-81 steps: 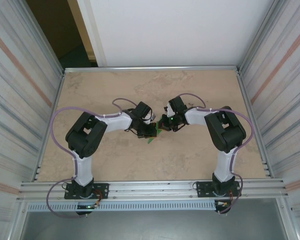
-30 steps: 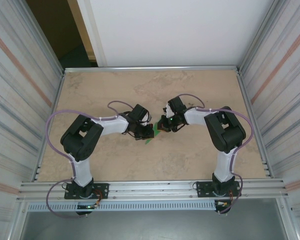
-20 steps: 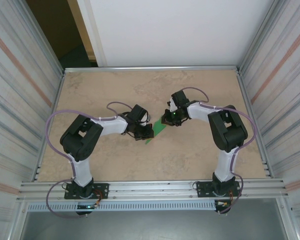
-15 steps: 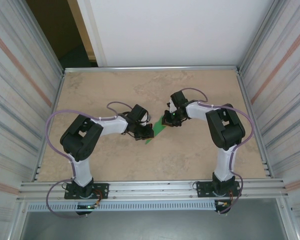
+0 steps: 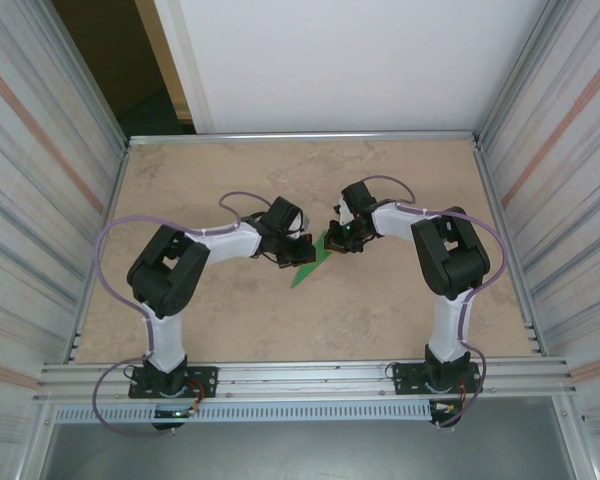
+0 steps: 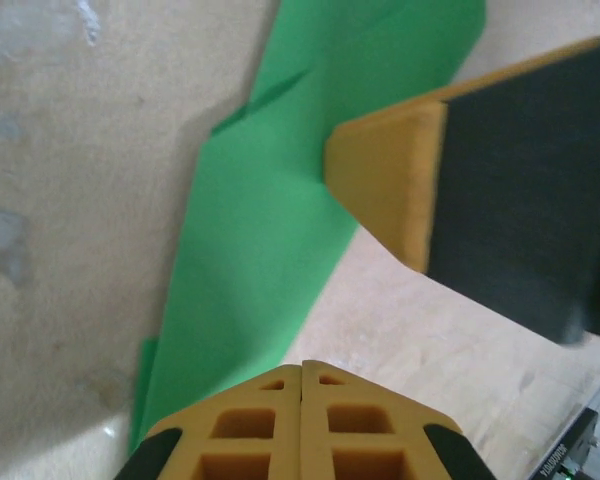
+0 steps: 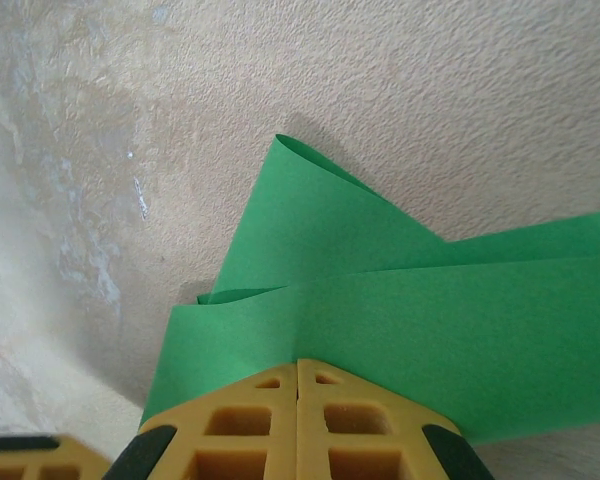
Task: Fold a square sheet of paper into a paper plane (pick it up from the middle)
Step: Fold the wing for the fifth time at the center of the table.
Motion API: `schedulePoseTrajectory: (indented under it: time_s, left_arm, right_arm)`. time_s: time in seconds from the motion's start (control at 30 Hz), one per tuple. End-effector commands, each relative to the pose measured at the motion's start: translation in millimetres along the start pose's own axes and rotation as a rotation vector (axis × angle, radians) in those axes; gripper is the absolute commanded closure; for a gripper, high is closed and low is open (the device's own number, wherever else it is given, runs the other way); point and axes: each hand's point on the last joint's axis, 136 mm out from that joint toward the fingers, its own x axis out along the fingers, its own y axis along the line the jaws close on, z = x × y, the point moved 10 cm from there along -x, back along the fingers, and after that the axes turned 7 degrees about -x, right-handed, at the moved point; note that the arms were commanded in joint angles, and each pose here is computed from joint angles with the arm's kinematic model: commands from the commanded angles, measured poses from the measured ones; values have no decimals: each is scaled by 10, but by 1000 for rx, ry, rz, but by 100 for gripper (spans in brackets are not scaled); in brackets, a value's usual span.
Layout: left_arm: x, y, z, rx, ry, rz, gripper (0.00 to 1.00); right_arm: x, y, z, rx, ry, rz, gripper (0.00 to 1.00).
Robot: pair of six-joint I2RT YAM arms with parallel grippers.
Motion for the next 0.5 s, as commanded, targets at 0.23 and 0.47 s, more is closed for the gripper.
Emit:
schedulePoseTrajectory:
  time_s: [0.23, 0.47]
  left_arm:
    - [137, 290, -81, -88, 47, 125, 100]
    - [164, 363, -131, -94, 64, 153, 100]
  right_arm:
    - [-205, 114, -11, -63, -34, 36, 94]
    - [-109, 308, -137, -111, -8, 45, 94]
